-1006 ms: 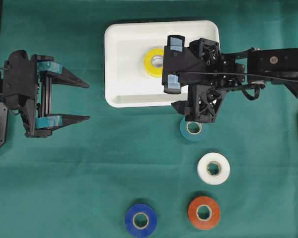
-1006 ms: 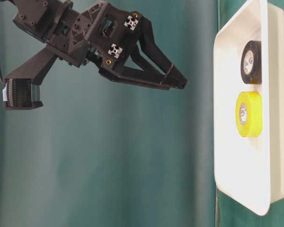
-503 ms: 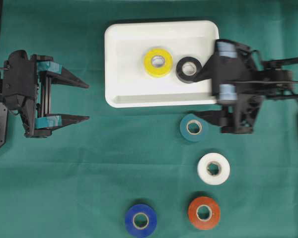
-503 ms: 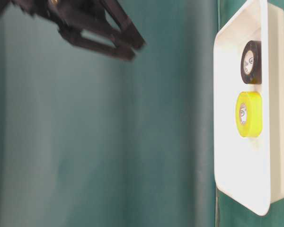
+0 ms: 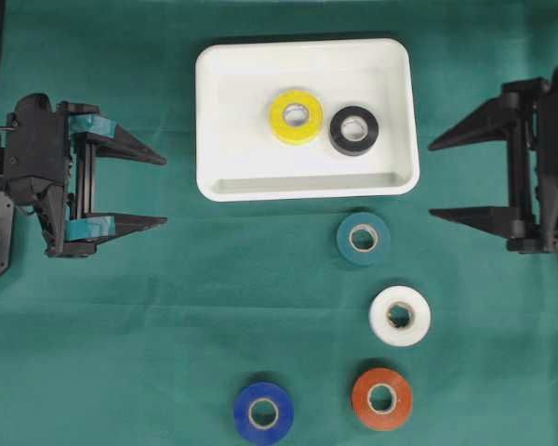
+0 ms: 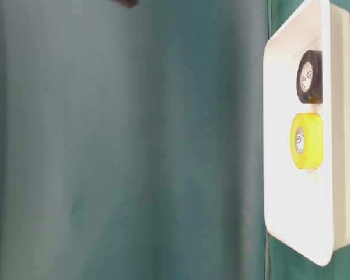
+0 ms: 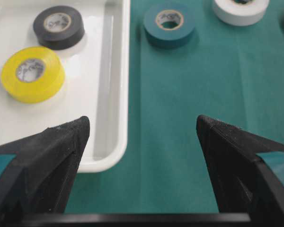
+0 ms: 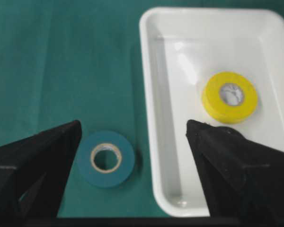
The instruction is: Pick up the tape from a random location and place it into the white case.
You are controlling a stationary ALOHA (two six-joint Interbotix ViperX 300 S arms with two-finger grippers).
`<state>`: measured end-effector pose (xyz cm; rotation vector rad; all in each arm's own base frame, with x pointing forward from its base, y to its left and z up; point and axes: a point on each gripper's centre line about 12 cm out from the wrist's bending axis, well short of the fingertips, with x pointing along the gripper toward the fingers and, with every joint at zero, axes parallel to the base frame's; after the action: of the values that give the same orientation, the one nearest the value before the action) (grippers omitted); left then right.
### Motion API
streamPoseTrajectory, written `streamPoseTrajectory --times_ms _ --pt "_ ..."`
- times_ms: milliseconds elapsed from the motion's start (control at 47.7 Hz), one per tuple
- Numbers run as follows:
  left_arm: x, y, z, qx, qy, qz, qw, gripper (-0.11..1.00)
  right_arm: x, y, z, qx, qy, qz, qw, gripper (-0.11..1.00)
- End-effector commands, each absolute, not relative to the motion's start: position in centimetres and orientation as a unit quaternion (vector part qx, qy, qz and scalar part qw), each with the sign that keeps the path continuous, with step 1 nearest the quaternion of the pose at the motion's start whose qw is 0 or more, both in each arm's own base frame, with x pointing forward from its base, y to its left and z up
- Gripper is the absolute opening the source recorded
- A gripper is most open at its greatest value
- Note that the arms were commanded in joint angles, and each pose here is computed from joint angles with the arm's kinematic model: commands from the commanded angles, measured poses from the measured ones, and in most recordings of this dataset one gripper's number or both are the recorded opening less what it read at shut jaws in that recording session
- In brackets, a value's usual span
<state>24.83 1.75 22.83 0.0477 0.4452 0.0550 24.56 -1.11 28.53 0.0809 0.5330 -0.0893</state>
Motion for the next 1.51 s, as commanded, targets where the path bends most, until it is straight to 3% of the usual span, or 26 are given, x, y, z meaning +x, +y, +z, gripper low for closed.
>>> streamPoseTrajectory --times_ms 0,608,1488 --pt "25.1 1.9 23.7 0.022 0.206 0.03 0.978 0.9 23.9 -0.9 28.1 0.047 0.244 -0.039 0.968 0.88" --pt "24.9 1.4 23.3 0.024 0.212 0.02 0.977 0.9 21.1 -0.5 20.7 0.059 0.233 -0.026 0.97 0.88" --pt "25.0 1.3 23.3 0.024 0.211 0.019 0.977 0.9 21.1 -0.5 20.5 0.06 0.233 -0.026 0.97 0.88"
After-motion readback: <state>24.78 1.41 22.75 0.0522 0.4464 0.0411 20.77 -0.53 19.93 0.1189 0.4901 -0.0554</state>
